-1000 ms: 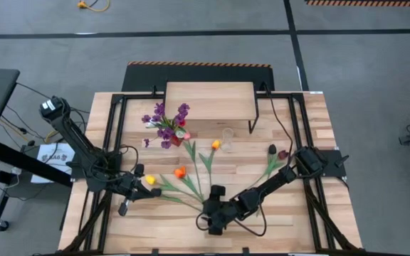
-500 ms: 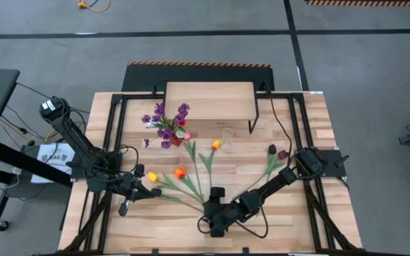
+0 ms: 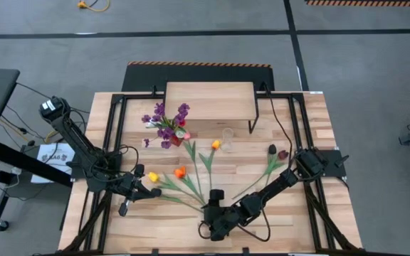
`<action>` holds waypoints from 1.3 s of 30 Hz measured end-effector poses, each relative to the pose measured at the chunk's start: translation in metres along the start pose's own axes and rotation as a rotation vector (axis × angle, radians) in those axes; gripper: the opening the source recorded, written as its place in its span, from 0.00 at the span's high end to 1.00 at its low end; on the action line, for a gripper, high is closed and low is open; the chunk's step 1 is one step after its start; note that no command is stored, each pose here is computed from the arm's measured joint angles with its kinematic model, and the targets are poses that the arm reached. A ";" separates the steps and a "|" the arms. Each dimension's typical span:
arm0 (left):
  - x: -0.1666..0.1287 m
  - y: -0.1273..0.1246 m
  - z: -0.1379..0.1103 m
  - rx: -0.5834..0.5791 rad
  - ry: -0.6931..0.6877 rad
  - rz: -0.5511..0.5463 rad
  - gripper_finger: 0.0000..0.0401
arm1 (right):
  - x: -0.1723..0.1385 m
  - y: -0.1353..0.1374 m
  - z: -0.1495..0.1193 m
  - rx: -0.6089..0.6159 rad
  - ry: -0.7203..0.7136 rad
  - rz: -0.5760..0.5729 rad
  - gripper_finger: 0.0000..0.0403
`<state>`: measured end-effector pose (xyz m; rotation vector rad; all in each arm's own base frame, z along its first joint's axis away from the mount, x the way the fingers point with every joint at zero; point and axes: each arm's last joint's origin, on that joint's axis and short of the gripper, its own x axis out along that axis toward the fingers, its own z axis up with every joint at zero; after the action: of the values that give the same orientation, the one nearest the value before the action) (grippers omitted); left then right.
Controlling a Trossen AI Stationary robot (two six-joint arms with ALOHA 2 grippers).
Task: Pick and place flowers into a vace then onto a shelf
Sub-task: Put the bottom black flower into the transparent flower vase
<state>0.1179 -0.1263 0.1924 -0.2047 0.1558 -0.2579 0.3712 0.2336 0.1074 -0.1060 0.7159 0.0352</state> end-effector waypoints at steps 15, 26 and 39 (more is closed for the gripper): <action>0.000 0.000 0.000 0.000 0.001 -0.001 1.00 | 0.005 -0.001 0.001 0.021 0.013 0.015 0.57; 0.000 0.000 0.000 -0.004 0.003 -0.002 1.00 | 0.039 -0.004 -0.022 0.060 0.035 0.027 0.61; 0.000 0.000 0.000 -0.013 0.002 0.000 1.00 | 0.044 -0.019 -0.020 0.112 0.052 -0.018 0.90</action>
<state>0.1178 -0.1262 0.1922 -0.2175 0.1599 -0.2568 0.3928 0.2124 0.0647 -0.0065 0.7672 -0.0252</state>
